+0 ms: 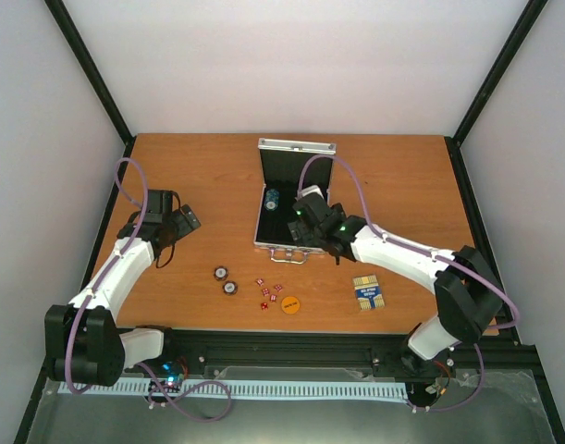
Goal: Pack up texas hold em set
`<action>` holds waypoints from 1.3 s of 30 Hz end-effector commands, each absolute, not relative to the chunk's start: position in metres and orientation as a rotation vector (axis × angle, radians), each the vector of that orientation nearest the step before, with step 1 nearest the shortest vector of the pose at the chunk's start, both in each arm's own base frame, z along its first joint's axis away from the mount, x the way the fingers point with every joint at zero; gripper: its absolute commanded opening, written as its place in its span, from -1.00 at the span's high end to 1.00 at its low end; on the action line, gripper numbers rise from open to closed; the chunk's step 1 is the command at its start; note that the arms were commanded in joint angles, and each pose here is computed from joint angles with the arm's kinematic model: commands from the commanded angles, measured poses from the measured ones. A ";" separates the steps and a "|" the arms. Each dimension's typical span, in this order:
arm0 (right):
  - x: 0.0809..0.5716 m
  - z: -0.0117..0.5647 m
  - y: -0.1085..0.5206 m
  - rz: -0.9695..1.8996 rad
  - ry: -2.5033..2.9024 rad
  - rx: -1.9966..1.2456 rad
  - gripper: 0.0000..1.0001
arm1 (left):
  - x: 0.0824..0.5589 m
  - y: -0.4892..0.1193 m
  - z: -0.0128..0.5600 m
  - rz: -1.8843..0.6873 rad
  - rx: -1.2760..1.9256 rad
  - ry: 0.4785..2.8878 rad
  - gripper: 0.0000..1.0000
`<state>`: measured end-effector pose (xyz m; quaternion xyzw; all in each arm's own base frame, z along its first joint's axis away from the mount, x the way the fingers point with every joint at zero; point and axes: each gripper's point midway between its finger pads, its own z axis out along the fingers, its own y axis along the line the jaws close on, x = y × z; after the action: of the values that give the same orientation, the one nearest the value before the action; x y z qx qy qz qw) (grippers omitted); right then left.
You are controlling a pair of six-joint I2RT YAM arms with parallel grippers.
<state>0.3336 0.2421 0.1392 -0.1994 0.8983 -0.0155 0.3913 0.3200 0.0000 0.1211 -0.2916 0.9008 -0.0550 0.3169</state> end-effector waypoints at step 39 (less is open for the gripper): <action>0.345 0.053 0.175 0.066 2.597 -0.278 -1.00 | 0.321 0.002 0.117 -0.140 -0.773 2.374 -0.99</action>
<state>0.3313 0.1859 0.0523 -0.1342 0.9623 0.0475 0.2319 0.3195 -0.0001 0.1156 -0.2918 0.9036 -0.0522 0.3093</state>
